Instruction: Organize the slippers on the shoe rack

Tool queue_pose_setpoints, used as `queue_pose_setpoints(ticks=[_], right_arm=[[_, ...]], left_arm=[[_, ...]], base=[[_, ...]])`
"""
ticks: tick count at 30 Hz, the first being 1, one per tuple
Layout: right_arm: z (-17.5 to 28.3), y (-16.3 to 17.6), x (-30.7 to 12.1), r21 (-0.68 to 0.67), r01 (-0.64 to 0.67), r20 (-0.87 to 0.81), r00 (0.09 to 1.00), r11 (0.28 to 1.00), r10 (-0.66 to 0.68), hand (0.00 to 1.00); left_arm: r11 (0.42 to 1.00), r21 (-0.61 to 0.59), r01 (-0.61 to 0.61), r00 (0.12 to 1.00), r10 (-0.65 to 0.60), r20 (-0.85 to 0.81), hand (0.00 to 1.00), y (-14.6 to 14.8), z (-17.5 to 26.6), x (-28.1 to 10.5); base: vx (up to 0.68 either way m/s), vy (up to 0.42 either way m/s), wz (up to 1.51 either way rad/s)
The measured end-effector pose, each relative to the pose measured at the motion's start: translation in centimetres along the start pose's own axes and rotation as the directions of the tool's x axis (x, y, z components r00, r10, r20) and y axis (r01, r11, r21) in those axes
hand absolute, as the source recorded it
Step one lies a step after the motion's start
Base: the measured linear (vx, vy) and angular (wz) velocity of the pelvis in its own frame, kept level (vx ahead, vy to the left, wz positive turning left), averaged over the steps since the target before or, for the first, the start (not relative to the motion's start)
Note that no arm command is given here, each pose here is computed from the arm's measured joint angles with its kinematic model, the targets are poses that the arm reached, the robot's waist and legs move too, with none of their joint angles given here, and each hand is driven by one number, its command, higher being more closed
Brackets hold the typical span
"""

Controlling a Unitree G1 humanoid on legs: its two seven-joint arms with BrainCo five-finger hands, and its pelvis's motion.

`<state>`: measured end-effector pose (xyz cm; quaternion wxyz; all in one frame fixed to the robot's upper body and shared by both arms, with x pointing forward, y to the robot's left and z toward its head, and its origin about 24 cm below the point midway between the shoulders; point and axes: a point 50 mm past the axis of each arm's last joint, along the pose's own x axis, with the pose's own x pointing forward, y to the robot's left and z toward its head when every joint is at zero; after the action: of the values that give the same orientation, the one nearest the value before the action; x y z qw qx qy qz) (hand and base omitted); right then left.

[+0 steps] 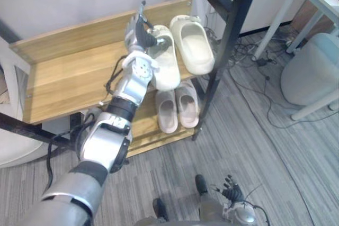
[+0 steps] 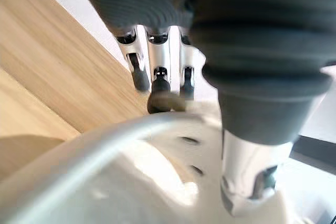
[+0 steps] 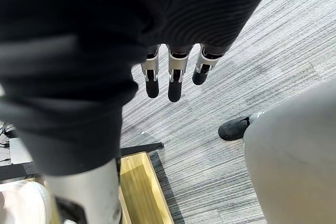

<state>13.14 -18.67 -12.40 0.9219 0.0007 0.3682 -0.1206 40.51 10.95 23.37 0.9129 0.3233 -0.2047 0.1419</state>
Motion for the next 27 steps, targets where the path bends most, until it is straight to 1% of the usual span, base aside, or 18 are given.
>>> queue_pose_setpoints(ticks=[4,8,18,20,21,22,24,25,27], right_arm=[[0.0,0.0,0.0,0.001,-0.001,-0.001,1.000,1.000,0.001,0.00],[-0.2,0.2,0.0,0.005,-0.003,-0.010,1.000,1.000,0.003,0.00],[-0.9,0.3,0.0,0.003,-0.005,-0.043,0.999,1.000,0.005,0.00],[-1.1,0.3,0.1,0.000,-0.004,-0.054,0.999,1.000,0.004,0.00],[-1.1,0.3,0.1,0.000,-0.004,-0.054,0.999,1.000,0.004,0.00],[-1.2,0.3,0.1,-0.003,-0.003,-0.062,0.998,1.000,0.003,0.00],[-1.2,0.3,0.1,-0.003,-0.001,-0.063,0.998,1.000,0.001,0.00],[-1.3,0.3,0.1,-0.004,0.002,-0.067,0.998,1.000,-0.002,0.00],[-1.6,0.2,0.1,-0.007,0.004,-0.080,0.997,1.000,-0.004,0.00]], left_arm=[[0.998,-0.067,0.014,1.000,-0.015,-0.005,0.00,-0.5,0.5,-0.1],[0.992,-0.126,0.012,1.000,-0.011,0.008,0.00,-0.4,1.0,-0.1],[0.964,-0.264,-0.034,0.995,0.058,0.086,0.00,0.5,2.6,-0.7],[0.952,-0.303,-0.040,0.992,0.075,0.105,0.00,0.7,2.4,-1.6],[0.952,-0.303,-0.040,0.992,0.075,0.105,0.00,0.7,2.4,-1.6],[0.939,-0.342,-0.036,0.990,0.080,0.114,0.00,0.8,2.2,-2.4],[0.928,-0.371,-0.033,0.988,0.086,0.126,0.00,0.8,2.3,-3.2],[0.911,-0.412,-0.025,0.988,0.086,0.132,0.00,0.6,2.3,-4.1],[0.893,-0.451,-0.011,0.988,0.078,0.131,0.00,0.1,2.2,-5.2]], base=[[0.00,0.000,0.06],[0.00,-0.009,0.08],[-0.02,-0.015,0.07],[-0.01,-0.013,0.02],[0.00,0.000,0.00],[-0.01,-0.013,0.03],[-0.01,-0.012,0.07],[0.00,-0.010,0.11],[0.00,-0.014,0.11]])
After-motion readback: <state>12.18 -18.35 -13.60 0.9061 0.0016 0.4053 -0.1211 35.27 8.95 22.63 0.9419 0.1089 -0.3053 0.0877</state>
